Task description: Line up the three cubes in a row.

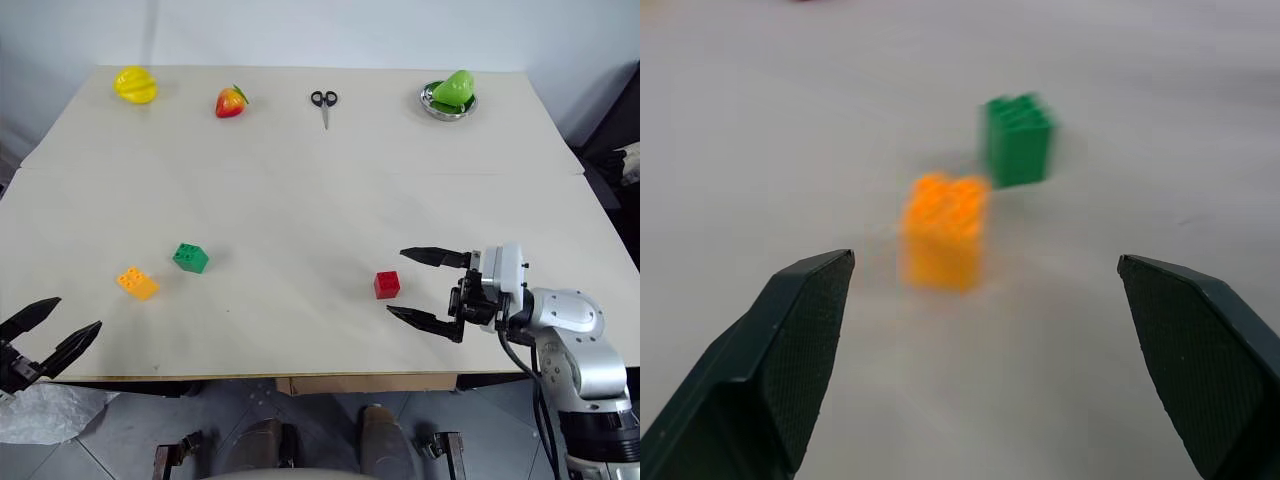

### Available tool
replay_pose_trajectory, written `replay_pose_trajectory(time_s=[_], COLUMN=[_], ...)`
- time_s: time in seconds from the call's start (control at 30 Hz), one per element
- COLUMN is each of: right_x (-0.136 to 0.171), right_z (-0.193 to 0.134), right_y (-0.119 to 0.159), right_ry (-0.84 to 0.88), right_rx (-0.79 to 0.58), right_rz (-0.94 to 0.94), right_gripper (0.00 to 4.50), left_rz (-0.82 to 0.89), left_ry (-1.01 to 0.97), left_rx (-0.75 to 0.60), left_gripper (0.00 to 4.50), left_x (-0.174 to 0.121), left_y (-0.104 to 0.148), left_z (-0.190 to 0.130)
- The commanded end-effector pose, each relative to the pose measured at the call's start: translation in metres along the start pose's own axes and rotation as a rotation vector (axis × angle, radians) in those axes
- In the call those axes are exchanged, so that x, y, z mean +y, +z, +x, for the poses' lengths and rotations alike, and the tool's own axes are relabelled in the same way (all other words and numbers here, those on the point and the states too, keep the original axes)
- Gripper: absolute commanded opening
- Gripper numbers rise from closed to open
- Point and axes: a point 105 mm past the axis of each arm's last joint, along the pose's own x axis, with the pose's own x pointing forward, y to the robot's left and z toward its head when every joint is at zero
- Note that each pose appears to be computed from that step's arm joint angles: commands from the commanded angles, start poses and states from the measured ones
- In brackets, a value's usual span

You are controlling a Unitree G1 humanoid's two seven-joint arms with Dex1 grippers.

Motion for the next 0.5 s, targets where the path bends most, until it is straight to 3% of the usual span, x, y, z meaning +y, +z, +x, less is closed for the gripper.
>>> replay_pose_trajectory(time_s=[0.03, 0.17, 0.3, 0.5], right_x=[0.002, 0.004, 0.009, 0.014], right_z=[-0.005, -0.007, -0.005, -0.001], right_y=[-0.002, -0.008, -0.007, -0.003], right_ry=[-0.03, -0.011, 0.027, 0.066], right_rx=[0.012, 0.038, 0.036, 0.035], right_rz=[-0.045, -0.025, 0.004, 0.028], right_gripper=[4.47, 4.47, 4.47, 4.47], left_rz=[0.071, 0.13, 0.129, 0.059], left_ry=[-0.078, -0.199, -0.164, 0.041], left_rx=[-0.021, 0.028, 0.082, 0.219], left_gripper=[4.5, 4.5, 4.5, 4.5], left_x=[-0.011, -0.033, -0.041, -0.039], left_y=[0.017, 0.036, 0.063, 0.079], left_z=[0.015, 0.049, 0.09, 0.135])
